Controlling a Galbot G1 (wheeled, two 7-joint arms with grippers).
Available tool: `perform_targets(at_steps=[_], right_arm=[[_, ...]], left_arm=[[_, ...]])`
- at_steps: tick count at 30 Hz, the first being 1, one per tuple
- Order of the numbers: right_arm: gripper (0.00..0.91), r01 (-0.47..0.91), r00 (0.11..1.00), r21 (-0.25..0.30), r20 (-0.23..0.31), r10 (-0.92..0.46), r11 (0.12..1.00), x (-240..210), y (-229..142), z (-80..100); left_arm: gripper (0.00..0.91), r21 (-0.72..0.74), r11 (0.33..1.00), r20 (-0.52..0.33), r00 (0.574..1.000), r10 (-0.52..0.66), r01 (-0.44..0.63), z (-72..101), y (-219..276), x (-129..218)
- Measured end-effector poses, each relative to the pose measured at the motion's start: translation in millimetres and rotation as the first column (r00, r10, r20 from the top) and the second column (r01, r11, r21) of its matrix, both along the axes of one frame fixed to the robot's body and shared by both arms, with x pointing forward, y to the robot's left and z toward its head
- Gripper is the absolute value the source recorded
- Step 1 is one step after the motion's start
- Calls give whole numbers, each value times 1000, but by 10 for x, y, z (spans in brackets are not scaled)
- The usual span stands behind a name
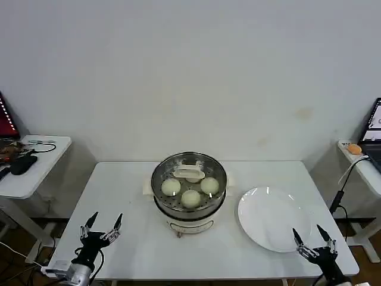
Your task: Take steamed baozi put them in steamer then cover it.
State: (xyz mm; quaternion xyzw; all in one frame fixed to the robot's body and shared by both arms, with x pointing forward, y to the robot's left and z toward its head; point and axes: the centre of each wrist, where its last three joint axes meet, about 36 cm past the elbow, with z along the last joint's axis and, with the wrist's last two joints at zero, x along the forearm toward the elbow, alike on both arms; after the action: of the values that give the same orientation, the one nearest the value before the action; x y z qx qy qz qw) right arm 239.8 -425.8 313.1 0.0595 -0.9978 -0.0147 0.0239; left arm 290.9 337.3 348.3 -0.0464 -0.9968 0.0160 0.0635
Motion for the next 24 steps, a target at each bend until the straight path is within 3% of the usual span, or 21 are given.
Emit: perform_targets(at_steps=[24], right_arm=[[907, 22, 1000, -8, 7, -22, 1000, -19, 85, -67]], left_arm=[[907, -10, 1000, -14, 1000, 0, 0, -32, -40, -45]])
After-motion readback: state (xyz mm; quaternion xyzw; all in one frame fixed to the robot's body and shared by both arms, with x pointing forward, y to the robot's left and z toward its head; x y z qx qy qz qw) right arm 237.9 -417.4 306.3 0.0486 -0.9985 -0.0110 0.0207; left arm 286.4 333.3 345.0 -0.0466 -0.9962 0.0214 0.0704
